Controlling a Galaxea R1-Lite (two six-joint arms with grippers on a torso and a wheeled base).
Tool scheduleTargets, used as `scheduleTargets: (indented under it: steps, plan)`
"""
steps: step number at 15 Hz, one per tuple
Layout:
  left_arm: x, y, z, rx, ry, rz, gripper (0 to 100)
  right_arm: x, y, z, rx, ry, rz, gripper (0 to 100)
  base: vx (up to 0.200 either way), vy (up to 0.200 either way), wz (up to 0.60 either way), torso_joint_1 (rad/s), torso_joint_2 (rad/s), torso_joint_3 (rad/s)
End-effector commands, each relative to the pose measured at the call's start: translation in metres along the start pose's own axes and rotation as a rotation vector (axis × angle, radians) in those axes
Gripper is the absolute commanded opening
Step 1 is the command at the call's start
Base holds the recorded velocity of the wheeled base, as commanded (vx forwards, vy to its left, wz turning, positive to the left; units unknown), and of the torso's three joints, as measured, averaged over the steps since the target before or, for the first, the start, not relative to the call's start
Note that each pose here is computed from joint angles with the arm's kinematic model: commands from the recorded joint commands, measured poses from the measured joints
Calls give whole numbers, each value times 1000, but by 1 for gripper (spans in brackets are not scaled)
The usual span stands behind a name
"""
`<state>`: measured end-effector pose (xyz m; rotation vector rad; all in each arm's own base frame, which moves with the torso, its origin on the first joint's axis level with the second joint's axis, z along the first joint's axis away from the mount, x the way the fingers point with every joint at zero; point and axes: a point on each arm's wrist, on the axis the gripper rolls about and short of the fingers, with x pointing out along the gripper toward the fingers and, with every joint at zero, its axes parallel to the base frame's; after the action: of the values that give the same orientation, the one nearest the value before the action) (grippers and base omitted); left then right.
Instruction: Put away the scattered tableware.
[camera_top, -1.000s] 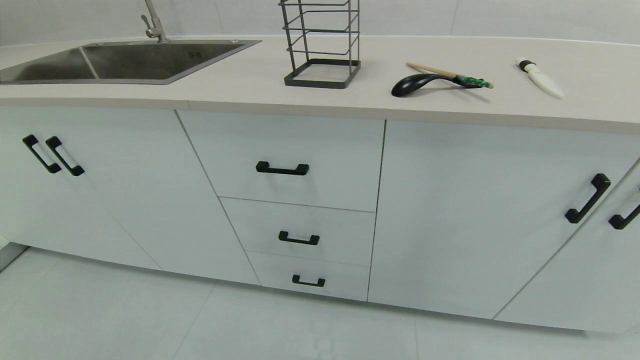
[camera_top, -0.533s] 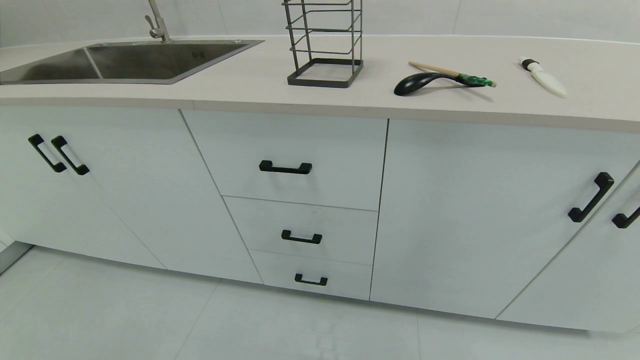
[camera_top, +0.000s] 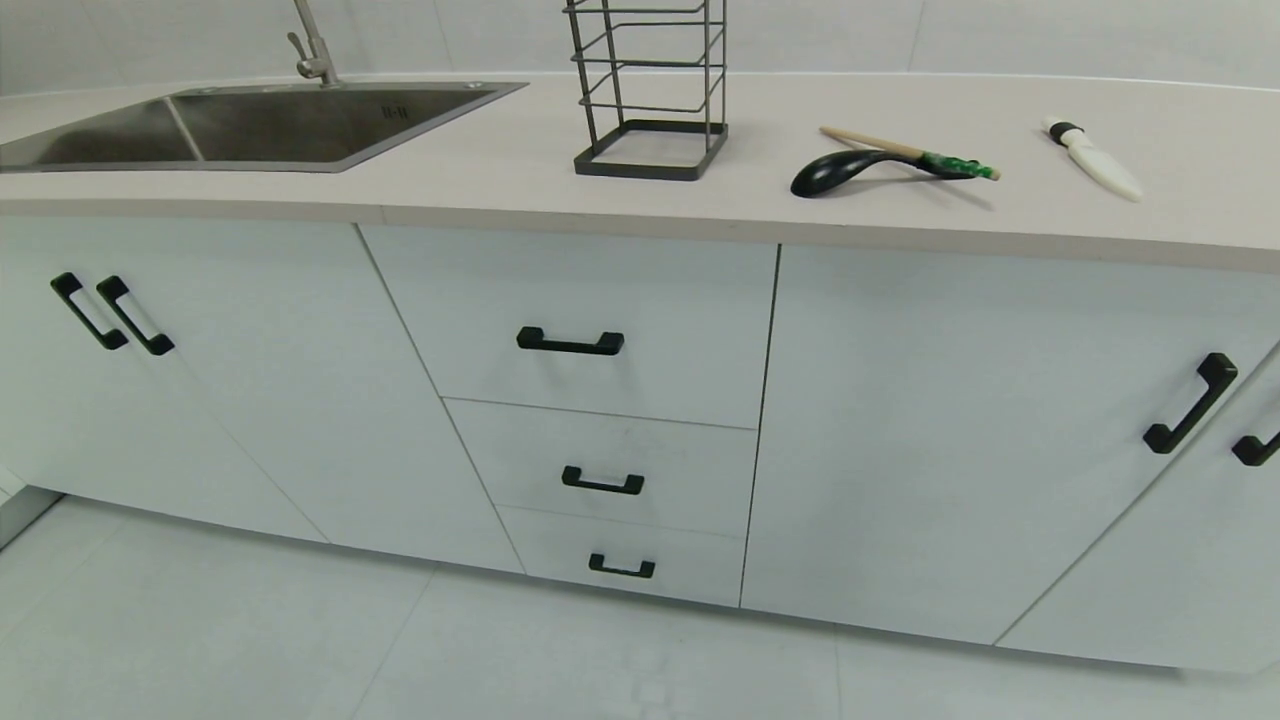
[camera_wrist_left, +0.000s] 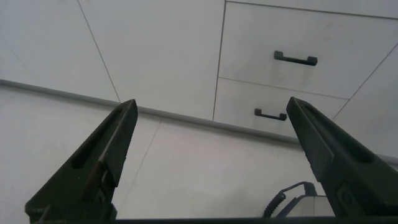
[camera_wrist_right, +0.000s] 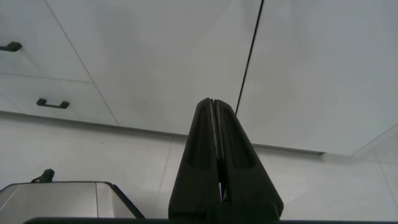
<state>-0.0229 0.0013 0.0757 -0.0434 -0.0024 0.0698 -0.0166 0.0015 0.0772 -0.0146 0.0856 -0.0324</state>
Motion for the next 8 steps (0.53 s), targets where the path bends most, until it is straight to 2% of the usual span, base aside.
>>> scheduleTargets:
  steps: [1, 2, 4, 6, 7, 8]
  plan:
    - [0, 0, 0, 13, -1, 1, 100, 0, 0, 0, 0, 2, 1, 0, 0, 0, 0, 0, 0, 0]
    - [0, 0, 0, 20, -1, -2, 100, 0, 0, 0, 0, 2, 1, 0, 0, 0, 0, 0, 0, 0]
    - [0, 0, 0, 5, -1, -4, 100, 0, 0, 0, -2, 2, 1, 0, 0, 0, 0, 0, 0, 0]
    - [0, 0, 0, 6, -2, -9, 100, 0, 0, 0, 0, 2, 1, 0, 0, 0, 0, 0, 0, 0]
    - [-2, -2, 12, 27, -77, -77, 100, 0, 0, 0, 0, 2, -1, 0, 0, 0, 0, 0, 0, 0]
    - [-9, -4, 37, 63, -206, -144, 100, 0, 0, 0, 0, 2, 1, 0, 0, 0, 0, 0, 0, 0]
